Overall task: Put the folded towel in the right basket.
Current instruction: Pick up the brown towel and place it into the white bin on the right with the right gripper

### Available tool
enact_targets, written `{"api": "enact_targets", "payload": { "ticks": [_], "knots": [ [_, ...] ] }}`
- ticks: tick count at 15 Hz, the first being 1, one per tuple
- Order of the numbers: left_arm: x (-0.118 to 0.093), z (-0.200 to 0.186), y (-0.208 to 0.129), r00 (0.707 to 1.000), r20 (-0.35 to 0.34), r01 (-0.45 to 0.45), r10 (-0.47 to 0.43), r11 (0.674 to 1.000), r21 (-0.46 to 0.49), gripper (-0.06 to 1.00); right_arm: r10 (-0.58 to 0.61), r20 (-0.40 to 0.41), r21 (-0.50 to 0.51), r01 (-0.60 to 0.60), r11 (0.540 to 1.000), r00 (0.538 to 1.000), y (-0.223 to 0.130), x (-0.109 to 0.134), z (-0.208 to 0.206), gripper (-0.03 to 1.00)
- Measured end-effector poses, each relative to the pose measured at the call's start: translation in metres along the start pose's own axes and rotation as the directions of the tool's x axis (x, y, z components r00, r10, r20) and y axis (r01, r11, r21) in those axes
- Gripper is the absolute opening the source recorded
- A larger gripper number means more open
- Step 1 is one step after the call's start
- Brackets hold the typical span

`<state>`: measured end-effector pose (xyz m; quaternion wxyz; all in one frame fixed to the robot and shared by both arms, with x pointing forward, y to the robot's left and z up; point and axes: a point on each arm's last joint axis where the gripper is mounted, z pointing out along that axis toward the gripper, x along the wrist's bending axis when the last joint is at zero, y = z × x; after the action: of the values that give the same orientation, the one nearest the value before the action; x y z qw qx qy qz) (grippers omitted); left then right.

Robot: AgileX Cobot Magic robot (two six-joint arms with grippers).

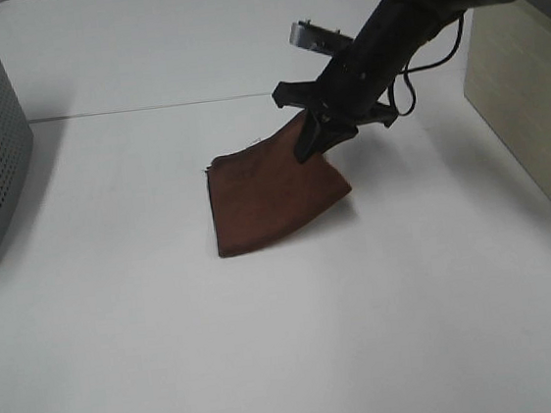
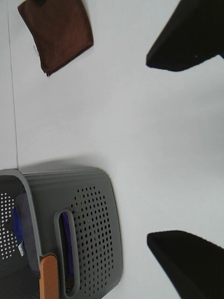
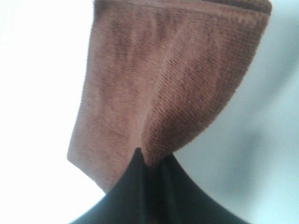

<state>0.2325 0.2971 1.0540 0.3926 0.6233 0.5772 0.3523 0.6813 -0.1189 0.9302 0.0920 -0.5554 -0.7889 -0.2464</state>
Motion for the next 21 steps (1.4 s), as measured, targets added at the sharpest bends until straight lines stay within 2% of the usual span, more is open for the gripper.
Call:
{"api": "enact_targets", "payload": {
  "ticks": [1,3,5,8,12,13,16,19,21],
  "knots": [
    [0.000,0.000,0.000,1.000,0.000,0.000,0.000,1.000,0.000,0.88,-0.006,0.010,-0.004,0.006,1.000,1.000,0.001,0.003,-0.008,0.01],
    [0.000,0.000,0.000,1.000,0.000,0.000,0.000,1.000,0.000,0.88,-0.067,0.069,-0.032,0.069,0.997,0.995,0.002,0.020,-0.054,0.01],
    [0.000,0.000,0.000,1.000,0.000,0.000,0.000,1.000,0.000,0.88,-0.096,0.103,-0.059,0.102,0.993,0.990,0.002,0.031,-0.084,0.01],
    [0.000,0.000,0.000,1.000,0.000,0.000,0.000,1.000,0.000,0.88,-0.127,0.204,-0.064,0.142,0.988,0.971,-0.007,0.044,-0.133,0.01],
    [0.000,0.000,0.000,1.000,0.000,0.000,0.000,1.000,0.000,0.88,-0.156,0.352,-0.031,0.178,0.984,0.923,-0.024,0.052,-0.182,0.01],
    [0.000,0.000,0.000,1.000,0.000,0.000,0.000,1.000,0.000,0.88,-0.160,0.409,-0.064,0.204,0.977,0.898,-0.029,0.055,-0.206,0.01],
    [0.000,0.000,0.000,1.000,0.000,0.000,0.000,1.000,0.000,0.88,-0.125,0.492,-0.149,0.225,0.963,0.862,-0.027,0.050,-0.248,0.01],
    [0.000,0.000,0.000,1.000,0.000,0.000,0.000,1.000,0.000,0.88,-0.026,0.535,-0.252,0.188,0.949,0.845,-0.024,0.027,-0.287,0.01],
    [0.000,0.000,0.000,1.000,0.000,0.000,0.000,1.000,0.000,0.88,0.034,0.551,-0.284,0.149,0.947,0.834,-0.026,0.008,-0.302,0.01]
  ]
}}
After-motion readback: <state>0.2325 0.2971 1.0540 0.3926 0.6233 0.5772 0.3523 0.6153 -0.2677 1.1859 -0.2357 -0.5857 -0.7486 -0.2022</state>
